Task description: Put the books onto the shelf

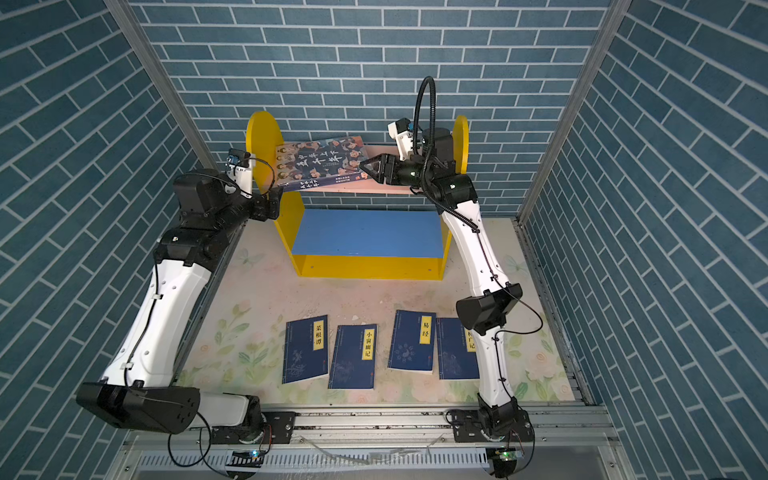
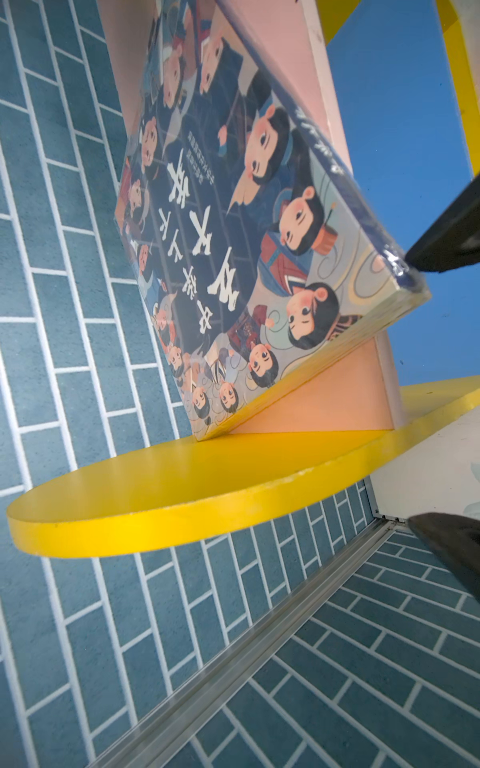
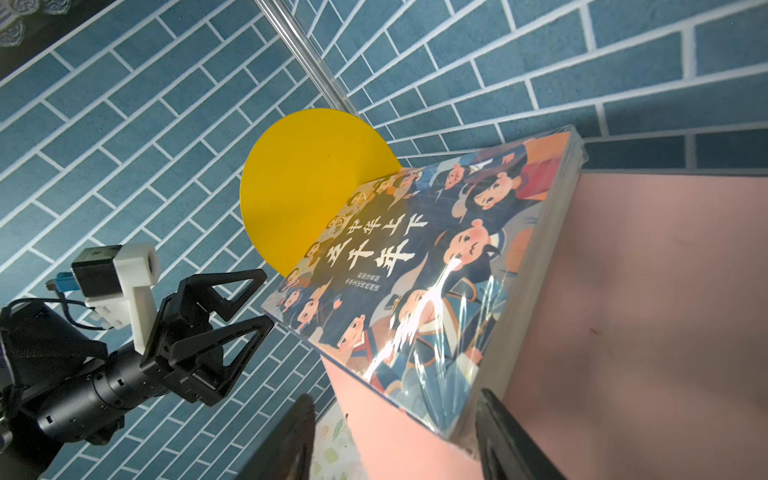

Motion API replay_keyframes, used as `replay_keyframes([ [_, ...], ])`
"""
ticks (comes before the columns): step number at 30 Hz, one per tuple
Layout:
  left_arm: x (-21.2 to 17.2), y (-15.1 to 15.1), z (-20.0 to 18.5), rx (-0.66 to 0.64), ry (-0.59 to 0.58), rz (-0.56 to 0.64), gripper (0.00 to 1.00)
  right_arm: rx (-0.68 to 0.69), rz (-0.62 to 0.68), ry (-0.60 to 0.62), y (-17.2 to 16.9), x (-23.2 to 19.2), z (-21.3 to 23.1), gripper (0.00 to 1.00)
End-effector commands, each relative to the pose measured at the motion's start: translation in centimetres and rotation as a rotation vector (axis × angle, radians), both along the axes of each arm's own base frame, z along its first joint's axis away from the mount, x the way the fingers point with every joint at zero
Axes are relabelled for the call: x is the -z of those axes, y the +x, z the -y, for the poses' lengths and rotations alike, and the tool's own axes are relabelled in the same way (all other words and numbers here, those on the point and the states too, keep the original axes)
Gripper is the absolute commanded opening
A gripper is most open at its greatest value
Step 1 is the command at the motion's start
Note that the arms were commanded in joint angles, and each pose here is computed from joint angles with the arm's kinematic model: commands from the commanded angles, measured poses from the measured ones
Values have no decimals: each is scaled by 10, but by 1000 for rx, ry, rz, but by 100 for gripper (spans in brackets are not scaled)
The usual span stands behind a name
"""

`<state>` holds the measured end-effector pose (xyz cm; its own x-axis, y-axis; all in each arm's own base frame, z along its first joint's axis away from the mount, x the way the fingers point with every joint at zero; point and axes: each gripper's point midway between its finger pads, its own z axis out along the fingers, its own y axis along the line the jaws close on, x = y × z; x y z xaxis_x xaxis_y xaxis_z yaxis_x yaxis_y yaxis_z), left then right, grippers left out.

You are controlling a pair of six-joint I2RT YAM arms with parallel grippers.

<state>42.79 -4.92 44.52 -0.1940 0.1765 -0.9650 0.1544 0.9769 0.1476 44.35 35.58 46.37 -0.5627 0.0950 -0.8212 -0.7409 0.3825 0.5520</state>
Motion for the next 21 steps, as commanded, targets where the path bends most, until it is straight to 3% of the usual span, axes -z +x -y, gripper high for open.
replay_keyframes([
  [1, -13, 5, -10, -55, 18, 48, 91, -71, -139, -63, -21, 31, -10, 62],
  [21, -20, 0, -31, -168, 61, 71, 92, -121, -167, -125, -47, 48, -34, 62],
])
